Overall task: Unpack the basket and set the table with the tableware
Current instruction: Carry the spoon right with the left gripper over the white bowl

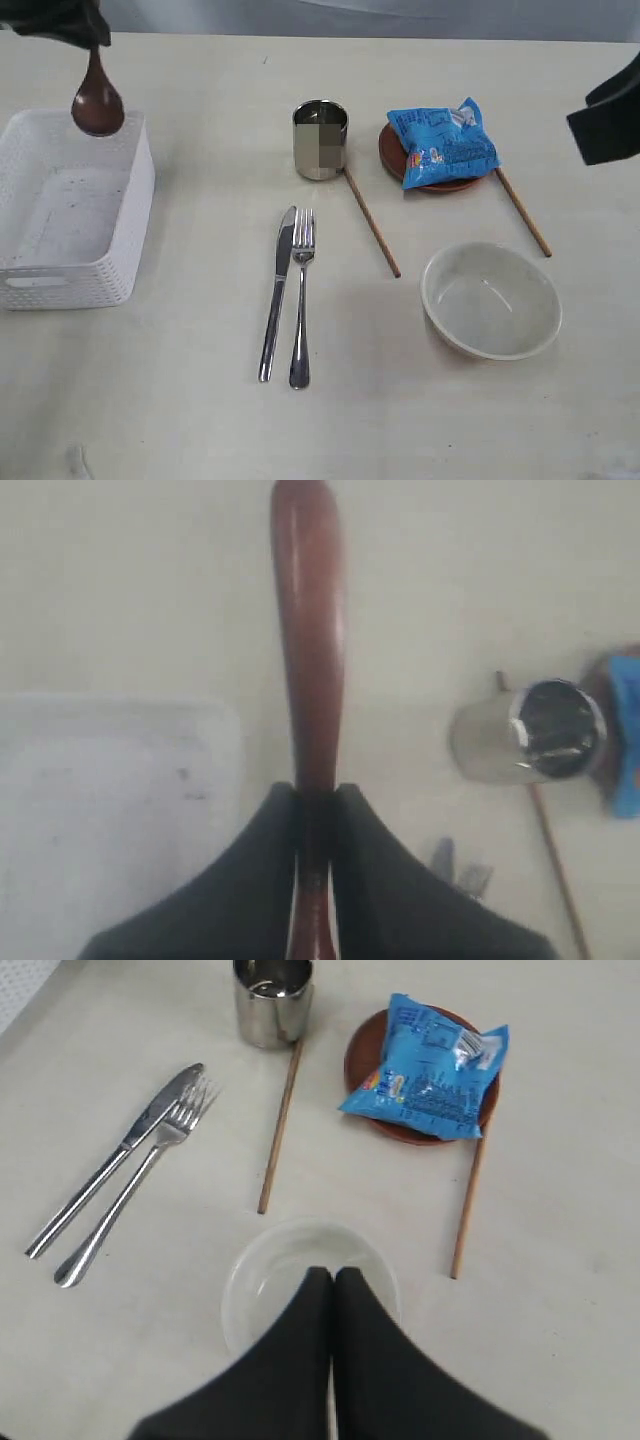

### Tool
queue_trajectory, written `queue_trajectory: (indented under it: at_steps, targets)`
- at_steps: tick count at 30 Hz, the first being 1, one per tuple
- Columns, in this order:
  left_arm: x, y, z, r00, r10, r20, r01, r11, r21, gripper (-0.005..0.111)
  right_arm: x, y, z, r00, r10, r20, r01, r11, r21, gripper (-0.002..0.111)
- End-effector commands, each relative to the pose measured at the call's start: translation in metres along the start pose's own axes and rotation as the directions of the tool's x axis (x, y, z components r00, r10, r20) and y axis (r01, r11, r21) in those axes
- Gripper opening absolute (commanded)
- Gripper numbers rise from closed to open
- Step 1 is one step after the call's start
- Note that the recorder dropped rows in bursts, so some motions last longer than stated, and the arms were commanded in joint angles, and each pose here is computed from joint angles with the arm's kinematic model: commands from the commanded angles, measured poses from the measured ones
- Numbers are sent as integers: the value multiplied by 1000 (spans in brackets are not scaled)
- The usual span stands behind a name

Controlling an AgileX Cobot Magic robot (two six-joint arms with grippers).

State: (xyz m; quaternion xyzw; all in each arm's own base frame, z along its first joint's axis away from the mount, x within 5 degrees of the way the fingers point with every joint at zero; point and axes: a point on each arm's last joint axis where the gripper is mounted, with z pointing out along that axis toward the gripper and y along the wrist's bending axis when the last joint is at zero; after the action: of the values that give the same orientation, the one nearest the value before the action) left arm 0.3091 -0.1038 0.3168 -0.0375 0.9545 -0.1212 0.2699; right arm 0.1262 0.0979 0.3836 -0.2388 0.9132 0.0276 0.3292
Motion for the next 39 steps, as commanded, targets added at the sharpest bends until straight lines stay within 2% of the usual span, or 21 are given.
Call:
queue_trajectory:
  at_steps: [1, 5, 11, 12, 13, 14, 16, 19, 21, 23, 27, 34, 39]
  targets:
    - [19, -53, -5, 995, 101, -21, -97, 984, 150, 0, 1, -15, 0, 998, 57, -3, -56, 995, 81, -1]
    - [43, -103, 5, 981, 195, 10, -191, 944, 269, 0, 1, -37, 2, 993, 117, -10, -113, 978, 173, -1]
    - [82, -171, 17, 951, 278, 132, -308, 849, 429, 0, 9, -66, -2, 972, 236, -14, -224, 937, 267, -1]
    - [97, -193, 21, 920, 329, 213, -392, 792, 469, 0, 12, -71, -7, 962, 273, 17, -267, 923, 277, -1]
    - [103, -201, 24, 904, 352, 242, -427, 768, 477, 0, 13, -72, -9, 955, 294, 27, -290, 918, 270, -1]
    - [118, -216, 31, 870, 394, 297, -493, 719, 489, 0, 17, -75, -14, 942, 332, 50, -333, 903, 271, -1]
    - [135, -229, 46, 851, 421, 313, -525, 691, 497, 0, 19, -77, -22, 932, 346, 104, -361, 900, 244, -1]
    - [148, -243, 65, 834, 467, 295, -551, 672, 495, 0, 20, -76, -27, 932, 339, 130, -361, 904, 229, -1]
    - [156, -260, 70, 783, 522, 338, -620, 613, 490, 0, 19, -76, -26, 935, 329, 131, -351, 910, 222, -1]
    - [158, -275, 72, 759, 536, 369, -649, 582, 490, 0, 19, -76, -22, 936, 324, 140, -348, 912, 219, -1]
    - [161, -283, 92, 720, 582, 378, -691, 556, 461, 0, 28, -74, -4, 942, 321, 101, -335, 916, 221, -1]
    - [170, -281, 110, 705, 615, 352, -704, 552, 447, 0, 32, -70, 12, 938, 328, 107, -343, 922, 179, -1]
    - [170, -282, 110, 707, 611, 357, -703, 552, 447, 0, 32, -70, 13, 938, 331, 107, -345, 922, 175, -1]
